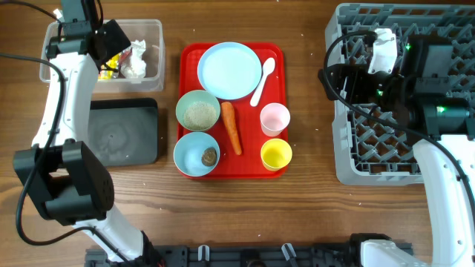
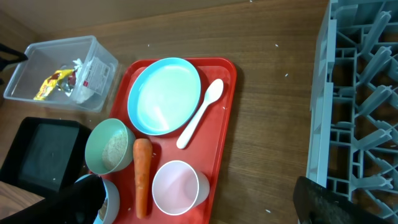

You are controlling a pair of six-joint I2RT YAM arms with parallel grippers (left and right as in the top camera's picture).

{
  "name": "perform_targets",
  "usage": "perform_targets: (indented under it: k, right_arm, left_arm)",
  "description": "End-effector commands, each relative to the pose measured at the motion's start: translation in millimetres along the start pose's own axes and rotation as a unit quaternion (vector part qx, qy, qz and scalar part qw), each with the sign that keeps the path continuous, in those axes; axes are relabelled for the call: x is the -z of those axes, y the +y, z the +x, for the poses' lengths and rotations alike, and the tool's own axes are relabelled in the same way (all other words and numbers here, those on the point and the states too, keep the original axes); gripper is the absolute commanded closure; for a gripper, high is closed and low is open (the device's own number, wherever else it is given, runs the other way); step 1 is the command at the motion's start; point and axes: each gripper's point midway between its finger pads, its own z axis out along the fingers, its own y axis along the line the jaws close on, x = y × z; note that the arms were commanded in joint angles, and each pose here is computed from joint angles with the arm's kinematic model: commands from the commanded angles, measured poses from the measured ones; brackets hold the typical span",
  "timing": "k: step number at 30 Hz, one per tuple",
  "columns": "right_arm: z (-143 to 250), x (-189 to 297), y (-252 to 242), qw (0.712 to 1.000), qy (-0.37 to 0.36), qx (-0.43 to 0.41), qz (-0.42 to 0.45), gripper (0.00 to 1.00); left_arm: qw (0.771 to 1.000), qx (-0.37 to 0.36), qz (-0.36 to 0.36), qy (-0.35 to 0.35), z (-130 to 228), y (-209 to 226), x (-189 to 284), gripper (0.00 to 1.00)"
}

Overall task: Sort waste into correct bins and load items into the dishwasher rack
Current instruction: 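Drop the yellow packet into the clear bin, then grasp the rim of the green rice bowl with the left gripper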

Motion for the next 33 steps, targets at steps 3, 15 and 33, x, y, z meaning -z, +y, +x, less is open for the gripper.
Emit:
perform_targets:
  k: [3, 15, 33]
  right_arm:
    - [-11, 1, -1, 1.000, -0.014, 0.006, 0.003, 0.00]
    - [-17, 1, 0, 1.000, -0.026, -0.001, 0.002, 0.00]
    - [2, -25, -14, 0.999, 0.026, -0.027, 0.007, 0.01]
  left_arm:
    - [0.993, -0.012, 0.113, 0.032, 9, -33, 61, 0.02]
    - [0.943, -0.234, 0.116, 0.207, 181, -119, 119, 0.17]
    - [0.884, -0.342, 0.030, 0.316, 294, -130, 40, 0.66]
